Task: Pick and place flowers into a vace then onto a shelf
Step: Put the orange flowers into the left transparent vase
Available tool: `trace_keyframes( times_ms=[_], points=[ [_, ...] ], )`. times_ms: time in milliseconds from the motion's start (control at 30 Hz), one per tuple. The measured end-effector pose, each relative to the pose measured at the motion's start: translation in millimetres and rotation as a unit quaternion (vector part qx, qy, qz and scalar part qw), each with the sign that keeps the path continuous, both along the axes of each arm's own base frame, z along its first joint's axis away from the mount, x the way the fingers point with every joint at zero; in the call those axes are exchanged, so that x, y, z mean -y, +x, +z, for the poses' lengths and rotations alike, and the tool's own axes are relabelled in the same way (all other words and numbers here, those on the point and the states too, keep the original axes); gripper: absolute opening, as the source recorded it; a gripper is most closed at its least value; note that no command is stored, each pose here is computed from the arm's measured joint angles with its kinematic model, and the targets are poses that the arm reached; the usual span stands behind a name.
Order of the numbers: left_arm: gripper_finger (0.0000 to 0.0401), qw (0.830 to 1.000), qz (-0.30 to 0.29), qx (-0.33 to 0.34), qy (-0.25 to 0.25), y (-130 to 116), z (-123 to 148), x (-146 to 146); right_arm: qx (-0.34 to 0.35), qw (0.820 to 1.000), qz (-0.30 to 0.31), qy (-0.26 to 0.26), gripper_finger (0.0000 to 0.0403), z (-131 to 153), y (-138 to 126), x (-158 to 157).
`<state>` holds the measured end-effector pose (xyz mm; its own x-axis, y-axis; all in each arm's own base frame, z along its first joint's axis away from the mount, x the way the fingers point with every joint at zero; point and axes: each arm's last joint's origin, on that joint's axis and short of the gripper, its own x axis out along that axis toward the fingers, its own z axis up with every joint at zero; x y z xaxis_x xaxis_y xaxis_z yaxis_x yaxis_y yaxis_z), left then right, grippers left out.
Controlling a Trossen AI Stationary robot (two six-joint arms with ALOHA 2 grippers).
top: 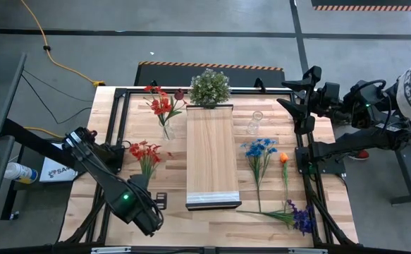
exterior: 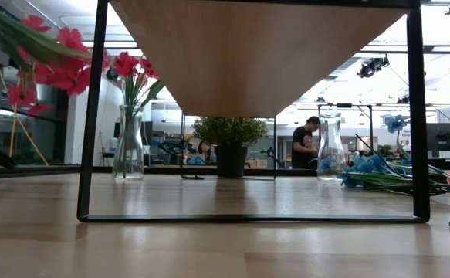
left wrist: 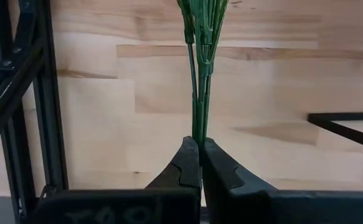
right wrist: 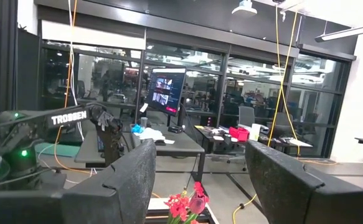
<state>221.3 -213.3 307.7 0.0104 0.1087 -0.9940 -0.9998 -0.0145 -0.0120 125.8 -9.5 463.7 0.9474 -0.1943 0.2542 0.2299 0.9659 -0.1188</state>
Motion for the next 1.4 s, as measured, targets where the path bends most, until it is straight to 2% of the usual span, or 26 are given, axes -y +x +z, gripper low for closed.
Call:
trace_keyframes(
  times_ms=[167, 467, 733, 967, 1167, 1400],
  points=[
    [0.0032, 1.000, -0.002, 0.025, 0.008, 1.8, 9.1, -0.8, 0.000, 1.000, 0.000, 0.000, 0.0236, 0.1, 0.0, 0.0],
    [0.0032, 0.993, -0.007, 0.099, 0.061, 6.5, 18.2, -3.5, 0.000, 1.000, 0.000, 0.000, 0.0236, 0.0, 0.0, 0.0],
    [0.0032, 0.978, -0.030, 0.165, 0.121, 10.6, 26.1, -6.4, 0.000, 1.000, 0.000, 0.000, 0.0236, 0.1, -0.1, 0.0],
    [0.0032, 0.955, -0.041, 0.223, 0.192, 13.7, 29.2, -9.7, 0.001, 1.000, 0.001, 0.005, 0.0236, 0.0, 0.0, 0.0],
    [0.0032, 0.926, -0.051, 0.274, 0.256, 16.3, 32.7, -12.4, 0.000, 1.000, 0.011, 0.026, 0.0236, -1.1, 3.5, -0.1],
    [0.0032, 0.890, -0.075, 0.305, 0.330, 21.9, 36.6, -19.0, -0.027, 0.998, 0.038, 0.032, 0.0236, -7.4, 21.8, -0.9]
  ],
)
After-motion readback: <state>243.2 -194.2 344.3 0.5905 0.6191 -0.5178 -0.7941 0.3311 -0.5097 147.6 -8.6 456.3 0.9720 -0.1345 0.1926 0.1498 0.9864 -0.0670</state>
